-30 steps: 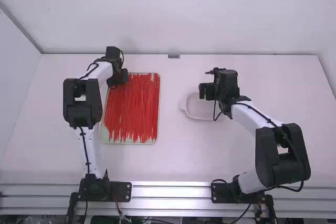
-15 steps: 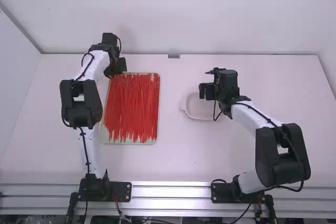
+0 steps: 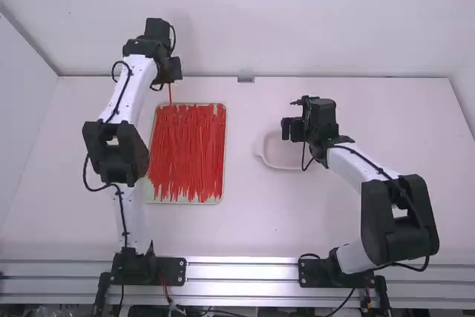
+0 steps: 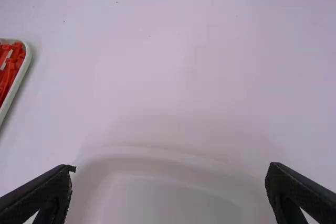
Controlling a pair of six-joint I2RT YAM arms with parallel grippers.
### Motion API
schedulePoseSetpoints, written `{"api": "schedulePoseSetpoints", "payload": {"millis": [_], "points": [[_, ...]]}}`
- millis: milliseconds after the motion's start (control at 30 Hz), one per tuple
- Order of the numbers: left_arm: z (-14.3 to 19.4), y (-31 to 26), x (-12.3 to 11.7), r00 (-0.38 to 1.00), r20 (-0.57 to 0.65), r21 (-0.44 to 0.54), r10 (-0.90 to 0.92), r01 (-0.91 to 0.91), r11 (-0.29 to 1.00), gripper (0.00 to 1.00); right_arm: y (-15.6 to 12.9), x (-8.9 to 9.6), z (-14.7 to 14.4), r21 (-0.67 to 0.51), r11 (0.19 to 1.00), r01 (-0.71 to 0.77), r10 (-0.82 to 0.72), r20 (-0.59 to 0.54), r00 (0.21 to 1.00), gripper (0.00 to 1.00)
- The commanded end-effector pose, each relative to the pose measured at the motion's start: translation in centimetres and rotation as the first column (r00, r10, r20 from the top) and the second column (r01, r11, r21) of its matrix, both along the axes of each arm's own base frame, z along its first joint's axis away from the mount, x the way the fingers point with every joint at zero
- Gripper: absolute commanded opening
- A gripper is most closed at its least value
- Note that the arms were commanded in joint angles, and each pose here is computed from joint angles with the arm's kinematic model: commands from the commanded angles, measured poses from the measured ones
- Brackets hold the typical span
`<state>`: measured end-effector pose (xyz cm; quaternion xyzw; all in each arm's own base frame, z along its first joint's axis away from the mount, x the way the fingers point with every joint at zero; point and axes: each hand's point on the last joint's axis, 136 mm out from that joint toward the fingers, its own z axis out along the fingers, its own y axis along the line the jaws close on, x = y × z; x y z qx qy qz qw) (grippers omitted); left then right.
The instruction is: Fasten the cable tie
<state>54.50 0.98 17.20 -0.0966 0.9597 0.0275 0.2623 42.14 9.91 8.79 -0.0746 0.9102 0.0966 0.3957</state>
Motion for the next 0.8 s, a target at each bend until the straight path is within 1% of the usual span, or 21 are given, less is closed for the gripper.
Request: {"api": "schedulePoseSetpoints", "payload": {"millis": [0, 67, 100, 300, 333, 633, 767], "points": [[6.0, -0.9, -1.2, 0.994, 0.106, 0.078, 0.007, -0.015, 0.997, 0.02, 0.0, 0.8, 0.7, 0.001, 1.0, 0.004, -0.004, 0.017, 1.0, 0.98], [7.8, -1.2, -2.1, 0.992, 0.125, 0.124, 0.012, -0.028, 0.992, 0.02, 0.0, 0.8, 0.7, 0.0, 1.0, 0.004, -0.004, 0.017, 1.0, 0.98], [8.2, -1.4, -2.4, 0.992, 0.129, 0.129, 0.009, -0.025, 0.991, 0.02, 0.0, 0.8, 0.7, 0.001, 1.0, 0.004, -0.004, 0.018, 1.0, 0.98], [11.4, -1.6, -4.2, 0.986, 0.169, 0.124, -0.004, -0.017, 0.992, 0.02, 0.0, 0.8, 0.7, -0.005, 1.0, -0.002, 0.002, 0.019, 1.0, 0.98], [12.3, -1.4, -4.7, 0.983, 0.184, 0.122, 0.0, -0.023, 0.992, 0.02, 0.0, 0.8, 0.7, -0.005, 1.0, 0.0, 0.0, 0.019, 1.0, 0.99], [15.0, -0.6, -6.6, 0.974, 0.228, 0.14, 0.015, -0.048, 0.989, 0.02, 0.0, 0.8, 0.7, -0.004, 1.0, -0.001, 0.001, 0.02, 1.0, 0.98], [16.4, -0.6, -7.4, 0.961, 0.277, 0.136, 0.011, -0.051, 0.989, 0.02, 0.0, 0.8, 0.7, -0.004, 1.0, -0.001, 0.001, 0.02, 1.0, 0.98]]}}
